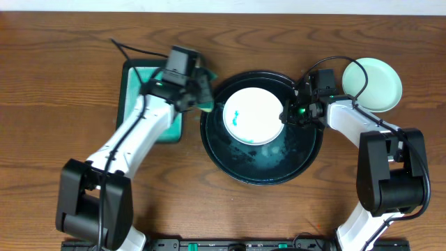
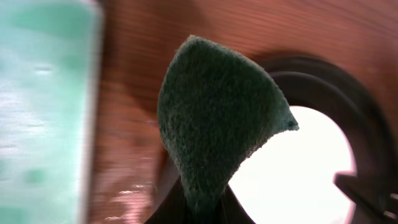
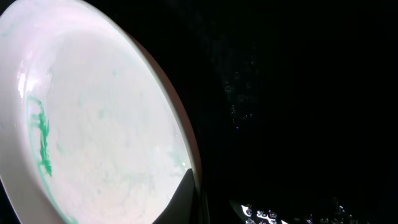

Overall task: Clean dirty plates on tray and stack at the side
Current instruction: 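Lift the sponge from the soapy tray and carry it onto the white plate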

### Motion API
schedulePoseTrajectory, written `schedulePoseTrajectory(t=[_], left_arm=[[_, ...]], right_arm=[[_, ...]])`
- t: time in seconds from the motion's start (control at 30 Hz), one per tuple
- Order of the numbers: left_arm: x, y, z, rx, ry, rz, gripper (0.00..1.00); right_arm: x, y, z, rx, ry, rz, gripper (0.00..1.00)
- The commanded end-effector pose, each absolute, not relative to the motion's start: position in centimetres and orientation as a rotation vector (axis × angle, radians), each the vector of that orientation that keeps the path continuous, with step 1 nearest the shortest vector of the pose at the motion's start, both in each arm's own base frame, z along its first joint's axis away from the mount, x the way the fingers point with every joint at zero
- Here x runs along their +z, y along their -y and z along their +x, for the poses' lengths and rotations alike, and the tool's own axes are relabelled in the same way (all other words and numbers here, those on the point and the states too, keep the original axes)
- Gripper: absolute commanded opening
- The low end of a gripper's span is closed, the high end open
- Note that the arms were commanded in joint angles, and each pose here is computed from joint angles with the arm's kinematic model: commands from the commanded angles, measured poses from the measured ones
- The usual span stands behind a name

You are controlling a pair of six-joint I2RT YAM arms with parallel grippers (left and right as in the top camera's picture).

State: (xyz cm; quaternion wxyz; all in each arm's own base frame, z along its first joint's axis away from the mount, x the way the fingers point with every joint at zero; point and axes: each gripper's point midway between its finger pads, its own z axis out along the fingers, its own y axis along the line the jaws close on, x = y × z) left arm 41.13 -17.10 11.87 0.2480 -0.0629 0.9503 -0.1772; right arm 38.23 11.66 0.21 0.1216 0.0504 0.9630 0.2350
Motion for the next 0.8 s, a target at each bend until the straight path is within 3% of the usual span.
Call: schedulePoseTrajectory(t=[0.0, 0.53, 0.77], left_arm=[[13.5, 20.3, 40.8, -0.563, -2.54, -0.142, 0.07], [6.0, 28.4, 38.3, -0.628, -2.671, -0.084, 0.07], [0.8, 28.3, 38.4, -0.477, -2.714, -0.083, 0.07]], right_arm=[[-1.5, -11.8, 37.2, 0.682, -2.869, 0.138, 0.01], [-1.6, -11.8, 37.0, 0.684, -2.874, 0.141, 0.01], [-1.6, -11.8, 36.9, 0.692, -2.881, 0.164, 0.01]])
